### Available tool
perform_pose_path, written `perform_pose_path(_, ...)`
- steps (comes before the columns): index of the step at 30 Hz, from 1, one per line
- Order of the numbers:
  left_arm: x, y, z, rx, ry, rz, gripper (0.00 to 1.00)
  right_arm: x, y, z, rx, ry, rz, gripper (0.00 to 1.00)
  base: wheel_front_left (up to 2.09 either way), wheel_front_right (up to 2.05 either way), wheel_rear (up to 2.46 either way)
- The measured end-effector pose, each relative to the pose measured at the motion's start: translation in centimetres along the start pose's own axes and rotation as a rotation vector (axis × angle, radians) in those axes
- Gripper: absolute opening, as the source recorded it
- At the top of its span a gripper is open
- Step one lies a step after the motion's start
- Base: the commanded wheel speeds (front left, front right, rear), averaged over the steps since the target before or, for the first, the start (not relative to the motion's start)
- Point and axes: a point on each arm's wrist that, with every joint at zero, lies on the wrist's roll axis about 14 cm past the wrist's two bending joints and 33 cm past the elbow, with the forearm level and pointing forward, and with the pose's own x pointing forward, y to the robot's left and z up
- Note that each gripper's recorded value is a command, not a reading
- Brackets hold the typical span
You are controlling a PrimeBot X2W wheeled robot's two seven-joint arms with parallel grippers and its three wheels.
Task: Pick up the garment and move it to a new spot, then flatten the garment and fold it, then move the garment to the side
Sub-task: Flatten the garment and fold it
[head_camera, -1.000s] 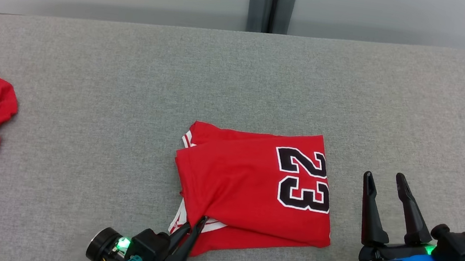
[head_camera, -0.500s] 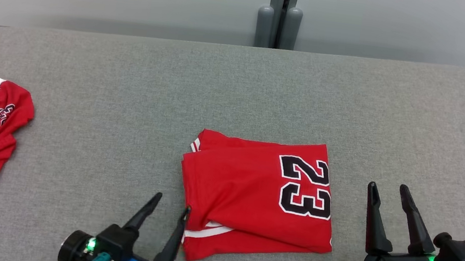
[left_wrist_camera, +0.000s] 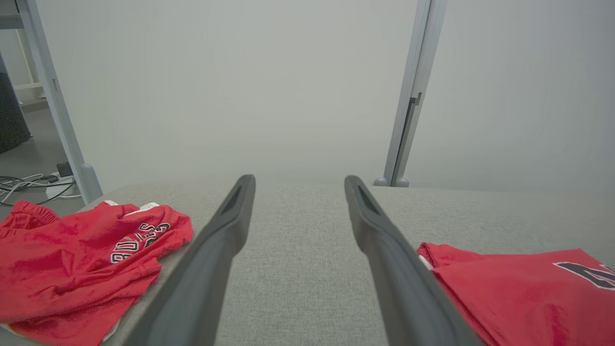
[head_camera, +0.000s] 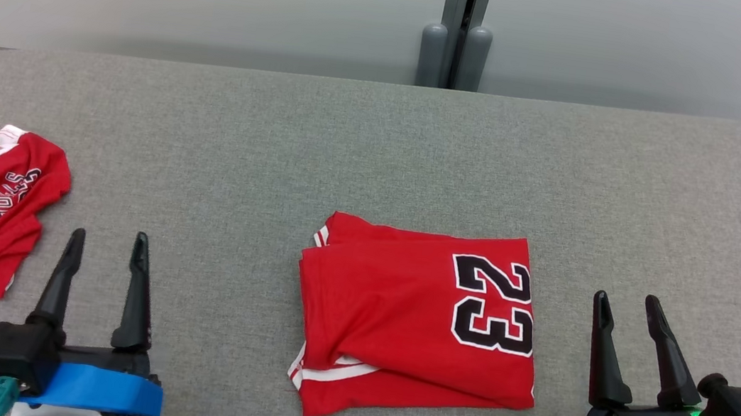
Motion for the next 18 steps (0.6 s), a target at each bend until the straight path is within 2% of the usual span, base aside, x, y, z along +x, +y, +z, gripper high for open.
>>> perform_pose_path(5,-0.6,2.5,0.9,0.033,-0.027,0.082,1.0,-0.2,0.0,0.3,-0.005,-0.006,-0.001,1.0,0.0,0.0,0.0)
perform_pose_path(10,-1.6,3.6,0.6,0.047,-0.015,0.127,1.0,-0.8,0.0,0.3,-0.024,-0.002,0.001,1.0,0.0,0.0,0.0)
perform_pose_path(18,-3.4,4.1,-0.9,0.056,0.036,0.131,1.0,-2.3,0.3,-0.4,-0.051,0.025,0.01,1.0,0.0,0.0,0.0)
